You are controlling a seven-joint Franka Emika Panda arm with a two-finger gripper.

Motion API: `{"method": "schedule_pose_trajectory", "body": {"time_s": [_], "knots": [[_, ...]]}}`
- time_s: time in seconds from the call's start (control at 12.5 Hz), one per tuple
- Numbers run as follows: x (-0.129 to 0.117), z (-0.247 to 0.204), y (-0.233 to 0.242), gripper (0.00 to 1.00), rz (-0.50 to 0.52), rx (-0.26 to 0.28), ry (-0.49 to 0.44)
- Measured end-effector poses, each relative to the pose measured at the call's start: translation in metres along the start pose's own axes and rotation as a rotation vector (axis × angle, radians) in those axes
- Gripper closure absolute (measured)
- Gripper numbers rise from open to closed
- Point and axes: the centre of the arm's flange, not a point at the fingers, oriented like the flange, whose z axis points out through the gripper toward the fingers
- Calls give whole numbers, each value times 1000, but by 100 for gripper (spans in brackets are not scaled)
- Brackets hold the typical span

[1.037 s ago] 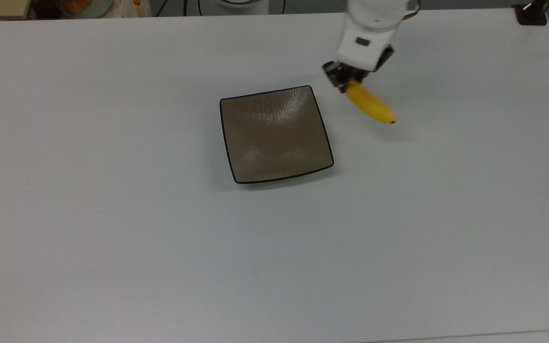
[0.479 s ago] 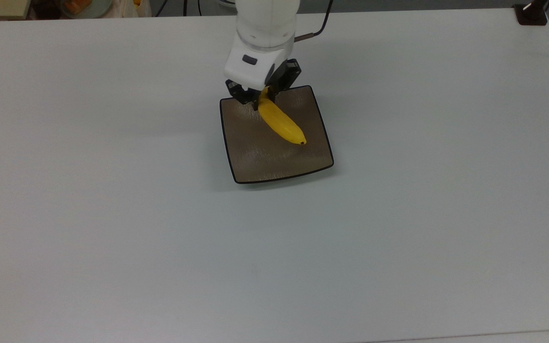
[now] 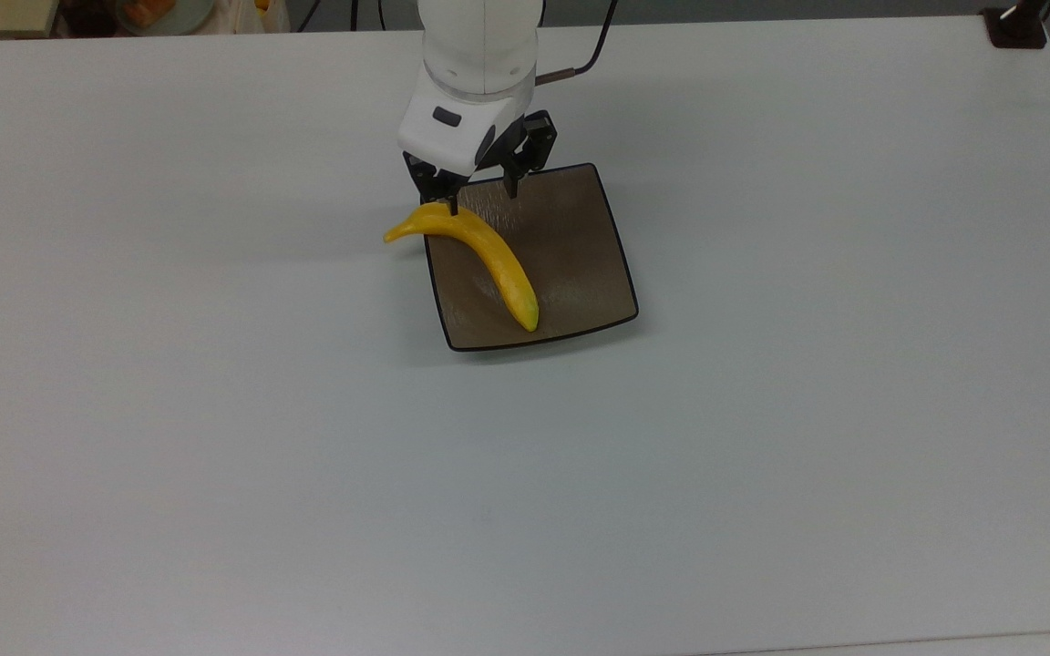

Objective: Bananas placed on a ceramic plate

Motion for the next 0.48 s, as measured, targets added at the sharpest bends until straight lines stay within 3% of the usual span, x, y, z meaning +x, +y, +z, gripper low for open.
{"method": "schedule_pose_trajectory", "body": {"time_s": [0.16,0.48], "knots": [[-2,-1,8,1,40,0,2],[-11,-48,40,0,190,14,70]]}}
